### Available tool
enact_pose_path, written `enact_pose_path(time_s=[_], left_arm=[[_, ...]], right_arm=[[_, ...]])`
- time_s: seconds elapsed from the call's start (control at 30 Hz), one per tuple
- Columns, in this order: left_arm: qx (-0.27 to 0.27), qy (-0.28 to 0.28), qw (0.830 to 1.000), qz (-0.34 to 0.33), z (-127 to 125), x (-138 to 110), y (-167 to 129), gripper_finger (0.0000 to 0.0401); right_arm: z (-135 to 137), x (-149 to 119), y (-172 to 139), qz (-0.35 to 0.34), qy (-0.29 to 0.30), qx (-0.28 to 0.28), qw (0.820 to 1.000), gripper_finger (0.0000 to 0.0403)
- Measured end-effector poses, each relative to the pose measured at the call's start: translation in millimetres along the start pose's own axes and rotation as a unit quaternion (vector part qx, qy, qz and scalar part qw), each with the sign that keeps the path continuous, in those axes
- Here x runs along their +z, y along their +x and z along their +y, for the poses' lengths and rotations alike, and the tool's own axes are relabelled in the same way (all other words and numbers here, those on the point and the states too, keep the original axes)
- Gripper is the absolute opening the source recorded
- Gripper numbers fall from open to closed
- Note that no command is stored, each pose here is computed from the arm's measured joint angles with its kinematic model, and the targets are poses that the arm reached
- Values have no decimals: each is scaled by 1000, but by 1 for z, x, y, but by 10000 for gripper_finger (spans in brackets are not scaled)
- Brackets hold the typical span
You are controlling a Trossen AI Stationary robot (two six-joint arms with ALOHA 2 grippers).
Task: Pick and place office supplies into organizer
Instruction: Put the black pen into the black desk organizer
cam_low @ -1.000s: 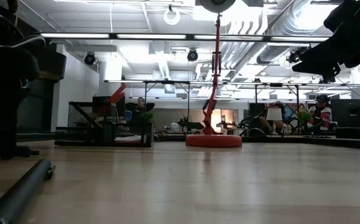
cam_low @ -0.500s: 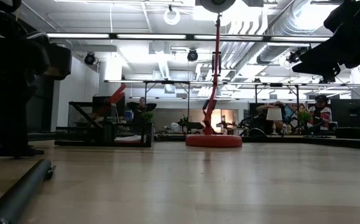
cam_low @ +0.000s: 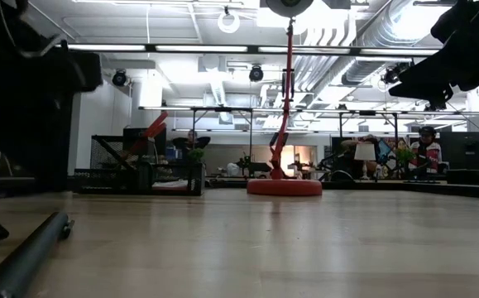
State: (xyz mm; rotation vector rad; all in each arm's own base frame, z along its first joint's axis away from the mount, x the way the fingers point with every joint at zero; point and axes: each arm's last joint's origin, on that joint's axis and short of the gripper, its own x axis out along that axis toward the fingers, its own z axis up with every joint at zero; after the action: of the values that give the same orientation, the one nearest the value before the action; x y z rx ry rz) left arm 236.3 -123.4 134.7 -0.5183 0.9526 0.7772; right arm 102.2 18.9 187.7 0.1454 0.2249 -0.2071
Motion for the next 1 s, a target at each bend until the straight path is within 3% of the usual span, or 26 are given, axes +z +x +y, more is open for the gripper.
enact_pose_path(time_s=[0.17,0.37,0.5,0.7,0.9,1.0], left_arm=[[-30,17,996,-85,-3,-9,-19,14],[-42,58,976,-206,2,-14,-44,6],[-22,81,951,-298,10,-14,-56,14],[2,64,900,-431,30,-9,-67,6],[7,31,868,-496,65,3,-61,9],[25,8,865,-502,79,11,-53,11]], right_arm=[[0,0,0,0,0,0,1000,216],[0,0,0,1,-1,0,1000,216],[0,0,0,2,-1,0,1000,216],[0,-1,0,3,-2,1,1000,216],[0,-1,0,3,-1,1,1000,216],[0,-1,0,3,-1,1,1000,216]])
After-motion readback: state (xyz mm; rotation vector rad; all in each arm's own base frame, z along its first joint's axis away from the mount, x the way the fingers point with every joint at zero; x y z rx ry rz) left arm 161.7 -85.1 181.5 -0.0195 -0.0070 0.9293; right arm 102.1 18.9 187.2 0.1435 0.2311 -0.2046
